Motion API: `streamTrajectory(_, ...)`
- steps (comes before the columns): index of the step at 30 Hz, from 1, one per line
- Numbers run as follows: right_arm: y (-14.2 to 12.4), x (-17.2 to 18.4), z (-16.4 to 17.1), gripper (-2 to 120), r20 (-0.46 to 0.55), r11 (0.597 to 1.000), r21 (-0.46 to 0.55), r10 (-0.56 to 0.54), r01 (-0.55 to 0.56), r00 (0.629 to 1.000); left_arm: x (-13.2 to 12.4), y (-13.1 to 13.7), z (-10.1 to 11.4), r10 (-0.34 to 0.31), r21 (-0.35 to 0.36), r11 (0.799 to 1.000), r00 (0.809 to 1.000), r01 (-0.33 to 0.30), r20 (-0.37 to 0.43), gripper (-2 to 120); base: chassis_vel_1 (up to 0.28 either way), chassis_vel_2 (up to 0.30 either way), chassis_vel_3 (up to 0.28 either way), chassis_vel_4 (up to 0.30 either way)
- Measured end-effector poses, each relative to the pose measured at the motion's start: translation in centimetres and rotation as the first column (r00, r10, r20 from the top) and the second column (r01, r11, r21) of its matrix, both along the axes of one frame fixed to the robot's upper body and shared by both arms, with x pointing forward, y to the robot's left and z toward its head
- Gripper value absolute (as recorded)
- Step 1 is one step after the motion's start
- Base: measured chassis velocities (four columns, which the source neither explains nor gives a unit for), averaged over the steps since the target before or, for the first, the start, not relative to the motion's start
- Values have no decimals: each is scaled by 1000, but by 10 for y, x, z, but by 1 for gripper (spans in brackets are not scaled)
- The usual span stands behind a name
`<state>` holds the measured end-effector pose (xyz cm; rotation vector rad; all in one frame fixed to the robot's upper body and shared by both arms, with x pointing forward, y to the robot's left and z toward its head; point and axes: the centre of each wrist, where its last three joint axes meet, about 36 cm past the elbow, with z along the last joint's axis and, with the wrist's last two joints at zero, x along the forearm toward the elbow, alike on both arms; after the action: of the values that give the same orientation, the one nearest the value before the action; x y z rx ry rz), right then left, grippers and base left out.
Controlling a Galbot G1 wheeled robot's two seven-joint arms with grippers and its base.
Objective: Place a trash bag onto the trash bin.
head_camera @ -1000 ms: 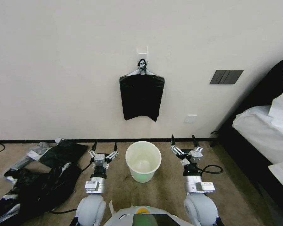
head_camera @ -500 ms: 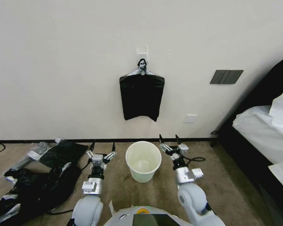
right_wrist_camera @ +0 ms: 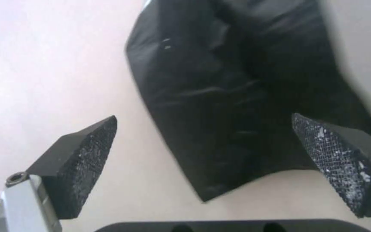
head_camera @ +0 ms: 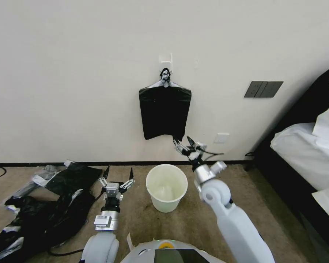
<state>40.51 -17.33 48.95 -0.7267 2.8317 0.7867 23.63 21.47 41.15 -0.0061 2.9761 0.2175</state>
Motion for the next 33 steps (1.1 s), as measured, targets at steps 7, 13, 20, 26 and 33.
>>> streamTrajectory(7, 28, 36, 39, 100, -46, 986, 126, 112, -105, 993, -1, -1, 0, 8, 1, 1000, 1000, -8, -2, 100, 0, 0, 0, 0)
streamTrajectory(13, 39, 75, 61, 100, -104, 964, 230, 165, -137, 981, -2, 1, -1, 13, 4, 1000, 1000, -13, -2, 100, 0, 0, 0, 0)
streamTrajectory(20, 35, 116, 95, 100, -106, 910, 387, 205, -150, 973, -3, 2, -1, 16, 3, 1000, 1000, -16, 5, 100, 0, 0, 0, 0)
streamTrajectory(26, 35, 134, 113, 100, -82, 872, 459, 231, -169, 969, -4, 1, 1, 16, 1, 1000, 1000, -16, 12, 100, 0, 0, 0, 0)
streamTrajectory(33, 52, 174, 128, 100, -33, 853, 489, 225, -180, 974, -6, -1, 3, 12, -7, 1000, 1000, -12, 23, 100, 0, 0, 0, 0)
